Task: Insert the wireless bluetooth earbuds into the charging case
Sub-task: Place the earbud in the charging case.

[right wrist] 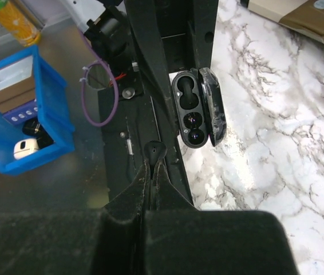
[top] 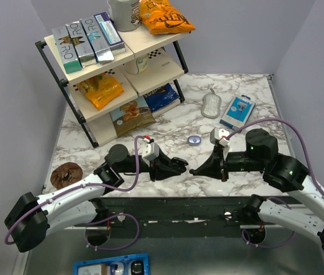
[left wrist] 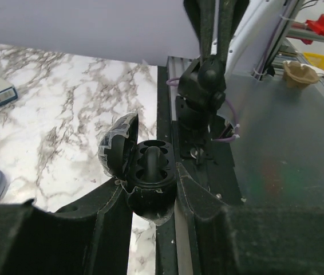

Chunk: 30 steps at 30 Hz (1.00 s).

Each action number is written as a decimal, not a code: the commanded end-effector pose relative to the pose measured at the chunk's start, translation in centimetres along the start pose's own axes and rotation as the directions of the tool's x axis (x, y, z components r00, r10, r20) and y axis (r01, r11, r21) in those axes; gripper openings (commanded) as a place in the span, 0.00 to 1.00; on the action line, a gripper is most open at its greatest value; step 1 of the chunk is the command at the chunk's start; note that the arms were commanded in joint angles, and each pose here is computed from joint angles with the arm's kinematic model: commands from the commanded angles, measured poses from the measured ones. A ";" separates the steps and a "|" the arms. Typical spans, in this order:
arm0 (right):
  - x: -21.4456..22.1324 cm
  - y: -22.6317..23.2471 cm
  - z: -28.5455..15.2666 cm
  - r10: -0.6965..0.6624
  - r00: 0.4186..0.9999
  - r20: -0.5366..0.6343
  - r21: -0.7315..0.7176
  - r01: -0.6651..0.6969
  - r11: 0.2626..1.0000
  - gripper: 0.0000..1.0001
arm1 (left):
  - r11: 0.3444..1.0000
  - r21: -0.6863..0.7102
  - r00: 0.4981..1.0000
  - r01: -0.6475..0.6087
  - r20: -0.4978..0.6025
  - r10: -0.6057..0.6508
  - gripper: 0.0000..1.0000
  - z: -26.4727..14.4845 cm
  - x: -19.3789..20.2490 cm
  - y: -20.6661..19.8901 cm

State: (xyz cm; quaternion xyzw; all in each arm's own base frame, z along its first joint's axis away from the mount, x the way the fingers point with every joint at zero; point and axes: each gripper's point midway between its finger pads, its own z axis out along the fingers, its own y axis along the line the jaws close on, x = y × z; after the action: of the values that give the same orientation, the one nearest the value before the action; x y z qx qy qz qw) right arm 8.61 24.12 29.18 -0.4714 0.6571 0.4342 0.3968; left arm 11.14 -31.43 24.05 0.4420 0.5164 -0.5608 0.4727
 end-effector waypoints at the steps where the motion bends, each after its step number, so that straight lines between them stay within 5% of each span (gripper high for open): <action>1: 0.2 1.3 0.3 0.000 0.999 -0.034 -0.086 -0.003 0.996 0.01 | 0.982 0.171 0.996 -0.079 0.052 0.071 0.00 0.2 -1.9 -2.8; 18: 1.9 1.4 1.1 -0.093 0.988 -0.124 -0.060 0.086 0.994 0.01 | 0.934 0.358 1.000 0.005 0.015 -0.011 0.00 0.4 -2.0 -5.4; 30: 0.6 1.1 1.9 -0.127 0.987 -0.100 -0.044 0.123 0.991 0.01 | 0.930 0.366 0.999 0.040 -0.018 -0.036 0.00 0.4 -1.0 -5.6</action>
State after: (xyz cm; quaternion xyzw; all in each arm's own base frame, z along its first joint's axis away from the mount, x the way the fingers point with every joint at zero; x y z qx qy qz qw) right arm 7.05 25.61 26.82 -0.5408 0.6481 0.4011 0.3557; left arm 6.56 -31.72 25.21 0.4952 0.4443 -0.6499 0.3674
